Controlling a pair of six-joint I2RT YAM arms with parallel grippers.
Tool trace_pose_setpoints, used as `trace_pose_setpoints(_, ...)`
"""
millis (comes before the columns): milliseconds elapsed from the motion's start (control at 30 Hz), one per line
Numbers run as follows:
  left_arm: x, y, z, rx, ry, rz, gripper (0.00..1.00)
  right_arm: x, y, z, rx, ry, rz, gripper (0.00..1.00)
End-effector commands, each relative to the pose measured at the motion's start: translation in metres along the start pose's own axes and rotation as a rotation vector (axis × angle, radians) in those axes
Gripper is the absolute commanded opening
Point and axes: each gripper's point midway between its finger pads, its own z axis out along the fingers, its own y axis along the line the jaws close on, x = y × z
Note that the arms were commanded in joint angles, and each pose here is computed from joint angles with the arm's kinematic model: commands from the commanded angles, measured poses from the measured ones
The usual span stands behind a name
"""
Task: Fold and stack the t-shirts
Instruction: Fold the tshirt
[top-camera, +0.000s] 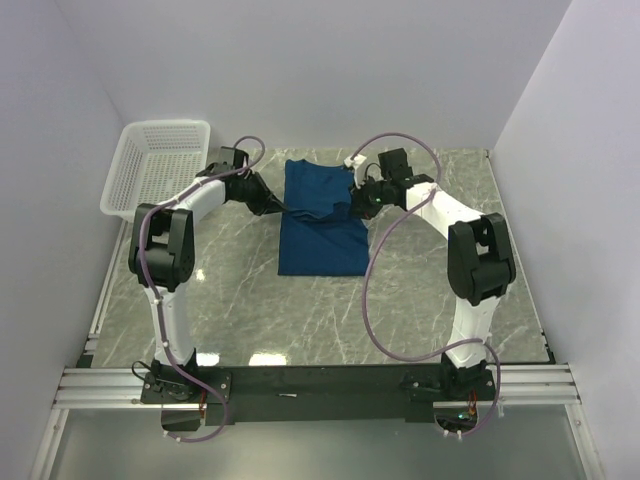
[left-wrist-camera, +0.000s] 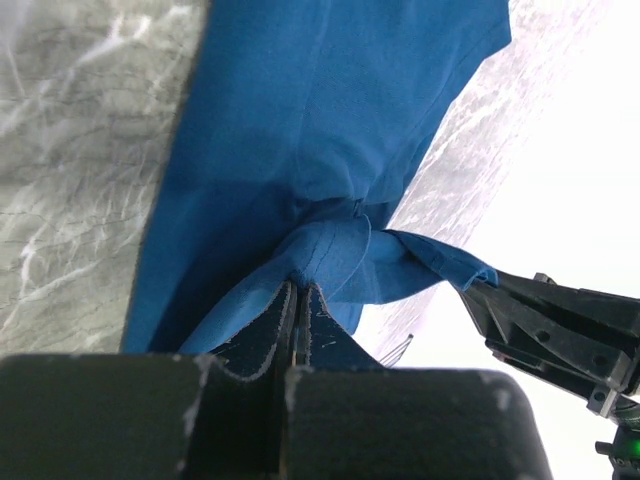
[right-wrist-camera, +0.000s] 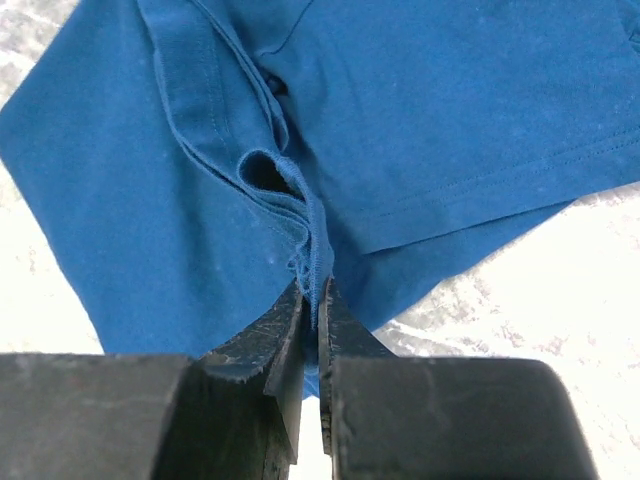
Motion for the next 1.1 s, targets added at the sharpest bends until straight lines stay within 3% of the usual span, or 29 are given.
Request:
trace_pose_setpoints(0,-0.015,-0.022,-0.011,0.057,-0.047,0.025,0.01,-0.026,-0.015,-0.003,0.047,-0.054,-0.003,0.11)
trace_pose_setpoints(67,-0.015,-0.024,-0.011,0.066,-0.042,0.027,0.02,-0.027,-0.020,-0.002,0.061,-0.050,0.001,0.17)
trace_pose_setpoints(100,-0.017,-0.024,-0.010,0.064,-0.036,0.030,0.07,-0.026,-0.024,-0.003,0.087,-0.042,0.012,0.28)
trace_pose_setpoints(133,-0.018,-0.025,-0.010,0.064,-0.034,0.035,0.13,-0.027,-0.029,-0.004,0.111,-0.042,0.017,0.32)
trace_pose_setpoints(167,-0.019,-0.027,-0.009,0.065,-0.030,0.042,0.27,-0.028,-0.031,-0.008,0.135,-0.045,0.019,0.43)
trace_pose_setpoints(233,-0.028,-0.037,-0.015,0.074,-0.044,0.066,0.39,-0.033,-0.046,-0.017,0.239,-0.062,0.043,0.49)
trace_pose_setpoints(300,-0.045,-0.051,-0.030,0.089,-0.113,0.102,0.43,-0.044,-0.052,-0.032,0.306,-0.108,0.045,0.60)
trace_pose_setpoints(400,-0.068,-0.074,-0.067,0.087,-0.269,0.182,0.56,-0.051,-0.054,-0.058,0.348,-0.140,0.028,0.62)
trace_pose_setpoints(433,-0.071,-0.077,-0.077,0.084,-0.303,0.203,0.60,-0.057,-0.037,-0.065,0.276,-0.171,0.006,0.62)
trace_pose_setpoints(500,-0.064,-0.083,-0.103,0.084,-0.349,0.274,0.62,-0.038,0.001,-0.071,0.061,-0.126,-0.144,0.61)
trace_pose_setpoints(533,-0.057,-0.081,-0.109,0.081,-0.344,0.286,0.62,-0.038,0.032,-0.077,-0.114,-0.169,-0.373,0.61)
trace_pose_setpoints(567,-0.047,-0.076,-0.112,0.080,-0.328,0.298,0.62,-0.021,0.056,-0.082,-0.212,-0.131,-0.303,0.61)
trace_pose_setpoints(600,-0.022,-0.055,-0.113,0.059,-0.286,0.288,0.61,0.012,0.083,-0.089,-0.351,-0.063,-0.466,0.61)
trace_pose_setpoints(633,-0.003,-0.045,-0.111,0.072,-0.234,0.283,0.61,0.040,0.105,-0.088,-0.438,-0.030,-0.528,0.61)
trace_pose_setpoints(700,0.046,-0.001,-0.101,0.053,-0.138,0.240,0.60,0.052,0.111,-0.085,-0.389,-0.016,-0.690,0.64)
trace_pose_setpoints(733,0.064,0.011,-0.098,0.055,-0.107,0.224,0.60,0.083,0.120,-0.076,-0.385,0.034,-0.685,0.65)
trace_pose_setpoints(767,0.077,0.020,-0.094,0.063,-0.093,0.219,0.60,0.083,0.132,-0.073,-0.349,0.050,-0.737,0.68)
trace_pose_setpoints(800,0.107,0.047,-0.087,0.033,-0.047,0.172,0.60,0.075,0.115,-0.062,-0.216,0.060,-0.806,0.69)
trace_pose_setpoints(867,0.132,0.072,-0.077,0.013,-0.012,0.129,0.61,0.087,0.120,-0.048,-0.153,0.096,-0.787,0.70)
trace_pose_setpoints(1067,0.158,0.079,-0.050,-0.042,0.020,0.073,0.61,0.085,0.083,-0.025,0.024,0.177,-0.736,0.70)
